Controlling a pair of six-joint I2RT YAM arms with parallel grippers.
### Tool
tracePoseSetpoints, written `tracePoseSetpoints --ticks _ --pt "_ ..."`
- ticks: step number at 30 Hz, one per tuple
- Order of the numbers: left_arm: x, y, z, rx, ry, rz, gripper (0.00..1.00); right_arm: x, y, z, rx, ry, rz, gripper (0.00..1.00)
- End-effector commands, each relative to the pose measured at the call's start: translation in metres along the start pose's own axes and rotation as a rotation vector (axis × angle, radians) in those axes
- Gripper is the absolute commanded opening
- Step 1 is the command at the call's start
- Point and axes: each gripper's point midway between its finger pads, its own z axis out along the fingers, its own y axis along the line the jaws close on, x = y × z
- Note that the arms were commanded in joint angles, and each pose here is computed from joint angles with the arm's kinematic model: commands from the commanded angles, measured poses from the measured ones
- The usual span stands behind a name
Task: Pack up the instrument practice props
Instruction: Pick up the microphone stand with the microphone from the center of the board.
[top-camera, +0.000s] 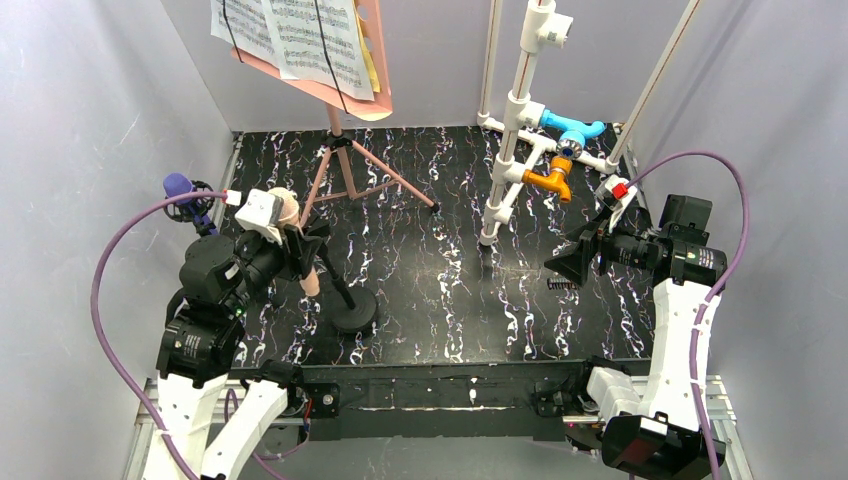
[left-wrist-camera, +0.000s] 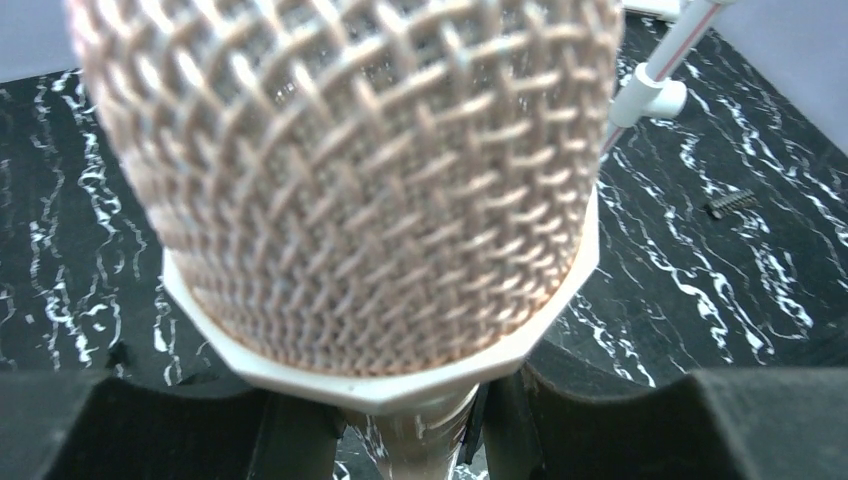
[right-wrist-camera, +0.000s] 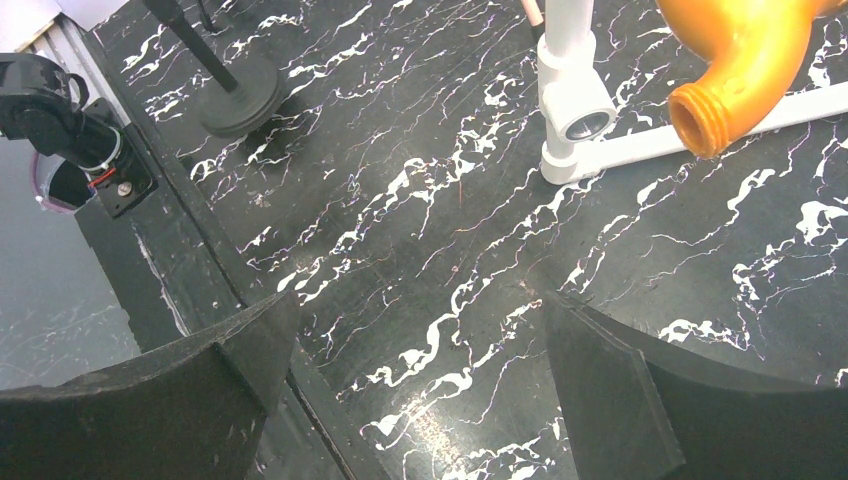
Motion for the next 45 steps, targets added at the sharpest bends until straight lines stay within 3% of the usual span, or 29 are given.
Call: tracePoseSetpoints --ticks 1,14,30,45 --pt "-0.042 -0.030 -0.015 0.142 -0.138 -0.016 0.00 -0.006 -0.001 -0.002 0.007 -0.019 -0.031 1.00" --pt "-0.058 -0.081 -0.023 0.426 -0.170 -0.113 0.00 -0.002 0.000 -0.001 0.009 -0.019 -0.033 1.00" --pt "-0.069 -0.115 -0.015 0.603 -0.170 -0.199 0.00 -0.002 -0.001 0.000 0.006 -0.026 -0.030 1.00" --pt "-0.068 -0.155 0.006 0.695 -0.130 -0.123 0.00 -0.004 -0.003 0.000 0.007 -0.026 -0.031 1.00"
